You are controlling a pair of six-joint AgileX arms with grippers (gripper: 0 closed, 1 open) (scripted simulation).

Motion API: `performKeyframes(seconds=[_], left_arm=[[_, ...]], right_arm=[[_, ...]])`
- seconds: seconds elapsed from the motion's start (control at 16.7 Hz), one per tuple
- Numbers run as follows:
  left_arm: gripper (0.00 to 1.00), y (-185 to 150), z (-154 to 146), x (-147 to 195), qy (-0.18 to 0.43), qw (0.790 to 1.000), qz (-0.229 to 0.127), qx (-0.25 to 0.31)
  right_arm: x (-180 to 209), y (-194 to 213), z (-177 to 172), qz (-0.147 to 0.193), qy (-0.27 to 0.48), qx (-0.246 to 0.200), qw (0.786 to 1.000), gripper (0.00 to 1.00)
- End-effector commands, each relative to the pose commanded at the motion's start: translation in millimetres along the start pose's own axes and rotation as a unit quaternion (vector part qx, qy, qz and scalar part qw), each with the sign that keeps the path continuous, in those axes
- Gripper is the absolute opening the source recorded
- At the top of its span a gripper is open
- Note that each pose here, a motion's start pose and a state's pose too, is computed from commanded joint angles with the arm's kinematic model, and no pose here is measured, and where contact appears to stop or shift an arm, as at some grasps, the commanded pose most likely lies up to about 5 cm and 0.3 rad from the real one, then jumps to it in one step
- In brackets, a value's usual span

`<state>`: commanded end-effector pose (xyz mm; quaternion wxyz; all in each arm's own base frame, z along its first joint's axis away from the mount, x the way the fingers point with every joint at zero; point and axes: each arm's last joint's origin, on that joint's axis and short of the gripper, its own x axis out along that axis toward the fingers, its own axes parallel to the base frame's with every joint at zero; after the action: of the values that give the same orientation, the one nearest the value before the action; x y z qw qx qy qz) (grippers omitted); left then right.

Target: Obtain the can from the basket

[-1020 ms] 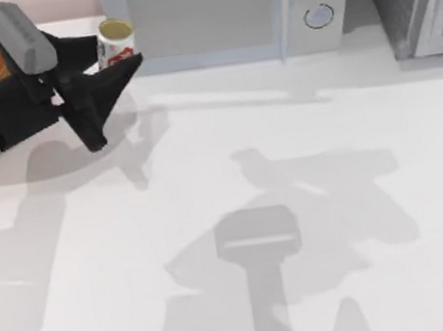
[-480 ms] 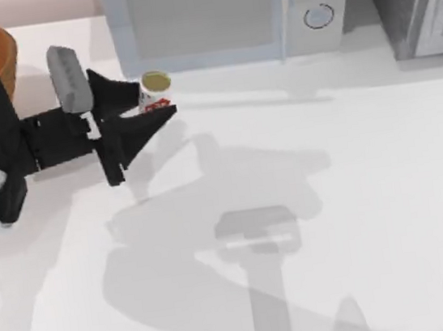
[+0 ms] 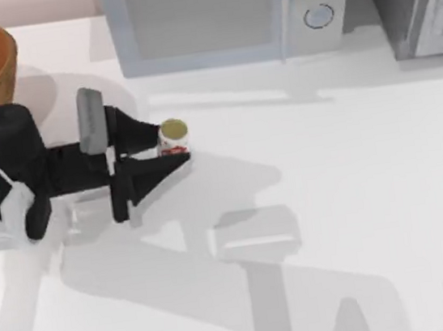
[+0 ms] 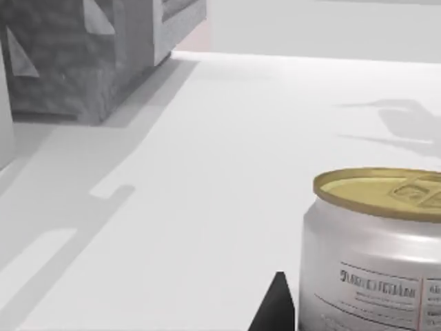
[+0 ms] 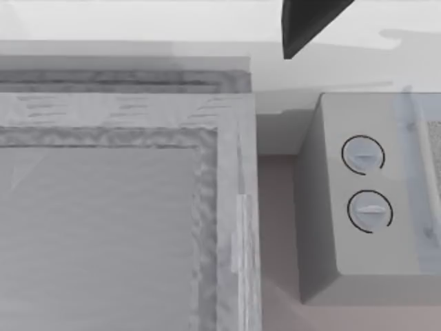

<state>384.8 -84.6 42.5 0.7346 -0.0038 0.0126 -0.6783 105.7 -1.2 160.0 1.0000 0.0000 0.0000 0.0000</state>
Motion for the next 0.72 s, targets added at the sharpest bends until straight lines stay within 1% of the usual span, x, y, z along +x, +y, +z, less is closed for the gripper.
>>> performKeyframes(seconds=[0.18,0.3,0.72], left_arm=[[0.0,2,-18,0,-0.004,0.999,-0.033,0.006],[0.0,3,-24,0,-0.006,0.999,-0.048,0.011],[0.0,3,-24,0,-0.006,0.999,-0.05,0.012]], right_arm=[[0,0,0,0.0,0.0,0.0,1.0,1.0],[0,0,0,0.0,0.0,0.0,1.0,1.0],[0,0,0,0.0,0.0,0.0,1.0,1.0]])
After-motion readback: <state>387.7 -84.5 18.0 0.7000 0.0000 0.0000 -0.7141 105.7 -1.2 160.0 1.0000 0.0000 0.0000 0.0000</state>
